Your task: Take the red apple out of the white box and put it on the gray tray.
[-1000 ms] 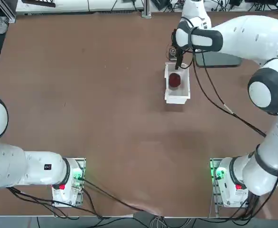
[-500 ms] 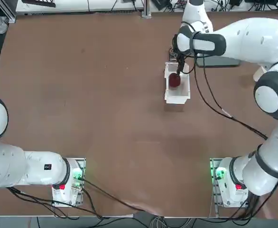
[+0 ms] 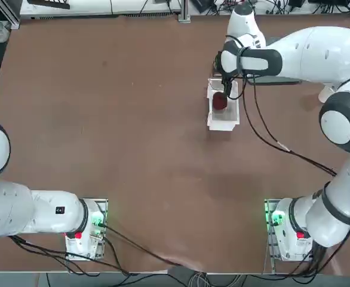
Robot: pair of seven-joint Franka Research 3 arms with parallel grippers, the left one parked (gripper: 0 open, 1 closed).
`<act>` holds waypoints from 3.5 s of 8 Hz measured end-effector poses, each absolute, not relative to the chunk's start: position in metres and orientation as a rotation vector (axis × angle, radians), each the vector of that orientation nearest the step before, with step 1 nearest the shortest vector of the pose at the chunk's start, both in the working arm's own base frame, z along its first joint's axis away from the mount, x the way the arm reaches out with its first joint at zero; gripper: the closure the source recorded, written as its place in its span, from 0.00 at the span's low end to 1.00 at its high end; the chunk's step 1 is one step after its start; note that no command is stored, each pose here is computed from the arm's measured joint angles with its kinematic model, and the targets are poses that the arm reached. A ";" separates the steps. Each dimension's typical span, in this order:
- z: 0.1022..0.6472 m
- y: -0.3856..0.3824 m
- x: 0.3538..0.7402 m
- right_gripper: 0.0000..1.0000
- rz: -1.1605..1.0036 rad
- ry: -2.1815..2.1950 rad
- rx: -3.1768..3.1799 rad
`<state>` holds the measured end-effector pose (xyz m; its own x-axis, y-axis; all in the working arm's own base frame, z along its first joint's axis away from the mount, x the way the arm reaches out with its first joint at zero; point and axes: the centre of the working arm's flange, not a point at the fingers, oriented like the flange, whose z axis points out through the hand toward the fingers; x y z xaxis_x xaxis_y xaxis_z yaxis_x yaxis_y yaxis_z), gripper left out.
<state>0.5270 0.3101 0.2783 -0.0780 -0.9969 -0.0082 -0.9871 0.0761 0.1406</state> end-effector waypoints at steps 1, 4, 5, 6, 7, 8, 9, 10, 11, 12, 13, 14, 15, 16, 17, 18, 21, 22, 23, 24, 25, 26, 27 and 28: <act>0.277 0.308 0.529 0.00 -0.158 -2.242 2.081; 0.268 0.306 0.526 0.00 -0.156 -2.227 2.085; 0.266 0.306 0.525 0.00 -0.156 -2.222 2.087; 0.264 0.306 0.523 0.00 -0.153 -2.210 2.091; 0.262 0.308 0.520 0.00 -0.147 -2.198 2.096; 0.261 0.310 0.519 0.00 -0.142 -2.195 2.105; 0.262 0.311 0.519 0.00 -0.134 -2.199 2.116; 0.260 0.311 0.521 0.00 -0.125 -2.205 2.126; 0.257 0.311 0.521 0.00 -0.120 -2.206 2.130; 0.254 0.311 0.522 0.00 -0.118 -2.205 2.131; 0.252 0.311 0.522 0.00 -0.115 -2.202 2.131; 0.249 0.311 0.521 0.00 -0.113 -2.197 2.130; 0.247 0.310 0.521 0.00 -0.113 -2.194 2.128; 0.244 0.310 0.521 0.00 -0.113 -2.190 2.126; 0.242 0.310 0.521 0.00 -0.110 -2.185 2.126; 0.241 0.310 0.521 0.00 -0.107 -2.182 2.128; 0.240 0.310 0.521 0.00 -0.099 -2.182 2.136; 0.238 0.310 0.521 0.00 -0.097 -2.181 2.137; 0.235 0.310 0.521 0.00 -0.098 -2.180 2.136; 0.234 0.310 0.521 0.00 -0.098 -2.178 2.135; 0.233 0.310 0.521 0.00 -0.098 -2.178 2.135; 0.233 0.310 0.521 0.00 -0.098 -2.179 2.135; 0.232 0.310 0.521 0.00 -0.097 -2.181 2.137; 0.232 0.310 0.522 0.00 -0.096 -2.181 2.137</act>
